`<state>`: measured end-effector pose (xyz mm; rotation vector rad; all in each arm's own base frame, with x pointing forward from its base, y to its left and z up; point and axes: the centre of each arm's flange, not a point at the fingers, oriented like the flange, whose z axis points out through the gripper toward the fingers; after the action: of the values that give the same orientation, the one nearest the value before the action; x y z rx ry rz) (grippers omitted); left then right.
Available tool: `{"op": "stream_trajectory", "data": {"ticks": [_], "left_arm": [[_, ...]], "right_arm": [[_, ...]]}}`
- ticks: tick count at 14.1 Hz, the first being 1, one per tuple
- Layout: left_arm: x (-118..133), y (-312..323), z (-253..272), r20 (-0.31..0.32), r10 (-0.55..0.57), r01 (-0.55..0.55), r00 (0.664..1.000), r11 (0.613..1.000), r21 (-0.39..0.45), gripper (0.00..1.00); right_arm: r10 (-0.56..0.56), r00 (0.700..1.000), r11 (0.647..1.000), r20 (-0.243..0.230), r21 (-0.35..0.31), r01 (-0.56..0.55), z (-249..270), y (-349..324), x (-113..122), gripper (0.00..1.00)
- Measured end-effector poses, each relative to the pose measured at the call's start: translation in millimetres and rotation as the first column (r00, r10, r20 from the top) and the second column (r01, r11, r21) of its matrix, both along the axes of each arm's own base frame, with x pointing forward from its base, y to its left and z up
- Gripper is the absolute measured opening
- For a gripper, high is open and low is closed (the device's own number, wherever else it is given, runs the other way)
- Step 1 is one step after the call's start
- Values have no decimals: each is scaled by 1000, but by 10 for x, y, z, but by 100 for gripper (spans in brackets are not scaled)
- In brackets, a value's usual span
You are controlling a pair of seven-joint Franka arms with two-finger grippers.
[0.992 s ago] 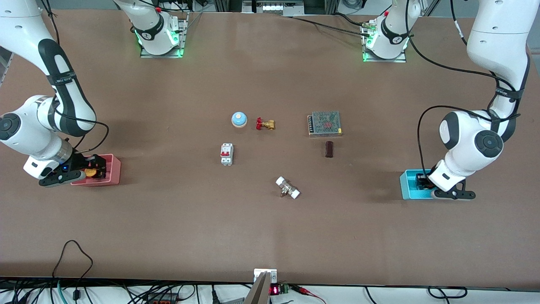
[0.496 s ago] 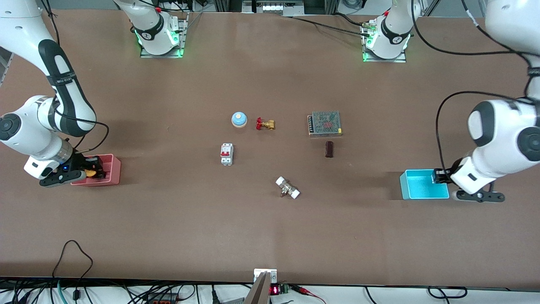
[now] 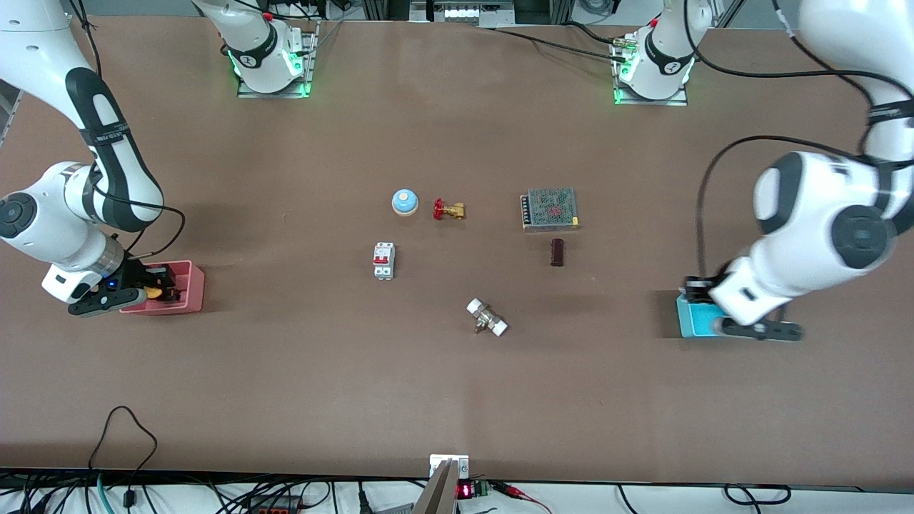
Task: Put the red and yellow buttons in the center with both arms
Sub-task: 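Close the right gripper on the yellow button while the left gripper grasps the red button, then carry the yellow button toward the breaker while the left gripper carries the red button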
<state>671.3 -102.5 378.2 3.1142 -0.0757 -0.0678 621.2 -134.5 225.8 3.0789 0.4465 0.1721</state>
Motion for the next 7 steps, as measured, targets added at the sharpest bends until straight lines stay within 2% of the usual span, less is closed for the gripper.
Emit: {"op": "stream_trajectory", "data": {"ticks": [3, 7], "left_arm": [[-52, -745, -281, 18, 73, -72, 997, 997, -15, 36], [-102, -1438, -832, 59, 149, -145, 987, 987, -64, 36]], "right_arm": [[34, 999, 999, 3, -6, -34, 165, -5, 42, 38], [50, 996, 999, -78, 14, -49, 907, 156, -26, 38]]}}
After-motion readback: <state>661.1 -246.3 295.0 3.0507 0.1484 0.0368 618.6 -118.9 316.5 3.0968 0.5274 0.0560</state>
